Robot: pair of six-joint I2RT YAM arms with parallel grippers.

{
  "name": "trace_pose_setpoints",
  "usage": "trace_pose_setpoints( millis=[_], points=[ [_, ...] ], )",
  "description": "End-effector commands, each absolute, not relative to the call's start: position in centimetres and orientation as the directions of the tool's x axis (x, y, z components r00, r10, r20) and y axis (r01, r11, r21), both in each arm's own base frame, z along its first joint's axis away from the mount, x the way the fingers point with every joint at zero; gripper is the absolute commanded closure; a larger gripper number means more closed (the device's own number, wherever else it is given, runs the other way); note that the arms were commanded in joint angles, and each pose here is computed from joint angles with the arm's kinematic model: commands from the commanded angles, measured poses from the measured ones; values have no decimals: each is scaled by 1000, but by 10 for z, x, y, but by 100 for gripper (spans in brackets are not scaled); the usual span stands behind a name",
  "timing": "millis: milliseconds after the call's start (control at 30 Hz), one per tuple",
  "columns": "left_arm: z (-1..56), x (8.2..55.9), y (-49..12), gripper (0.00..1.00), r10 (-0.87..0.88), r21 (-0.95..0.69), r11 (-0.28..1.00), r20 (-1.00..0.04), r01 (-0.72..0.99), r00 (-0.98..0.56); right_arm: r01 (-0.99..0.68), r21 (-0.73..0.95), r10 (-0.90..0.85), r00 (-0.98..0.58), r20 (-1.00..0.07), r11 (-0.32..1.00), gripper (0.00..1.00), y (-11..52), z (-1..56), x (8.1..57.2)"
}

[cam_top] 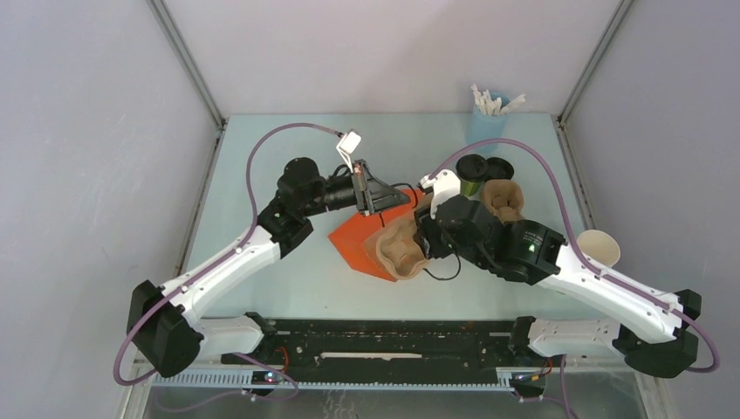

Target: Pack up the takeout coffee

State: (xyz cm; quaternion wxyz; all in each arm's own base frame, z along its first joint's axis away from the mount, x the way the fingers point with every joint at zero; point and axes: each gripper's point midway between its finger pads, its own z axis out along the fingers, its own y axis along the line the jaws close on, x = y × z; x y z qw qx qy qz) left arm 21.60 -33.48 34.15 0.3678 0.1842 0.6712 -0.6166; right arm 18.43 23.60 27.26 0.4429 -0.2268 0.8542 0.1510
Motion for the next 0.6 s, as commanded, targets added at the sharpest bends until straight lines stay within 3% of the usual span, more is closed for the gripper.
trace_pose_setpoints(
  millis=[0,267,433,567],
  points=[
    [356,213,-335,100,-262,-735,126,-673,666,-692,-558,139,-178,-476,-861,818,68,249,303,177],
    [356,204,-336,100,-249,-734,81,-670,674,-699,-653,292,-133,-520,-844,698,68,262,304,153],
    [372,181,-333,100,-215,-699,-27,-694,715,-687,-712,344,-145,-529,-836,612,68,254,307,147],
    [382,163,-328,100,-196,-673,-111,-707,732,-680,-803,374,-199,-507,-839,464,68,248,314,123]
  ],
)
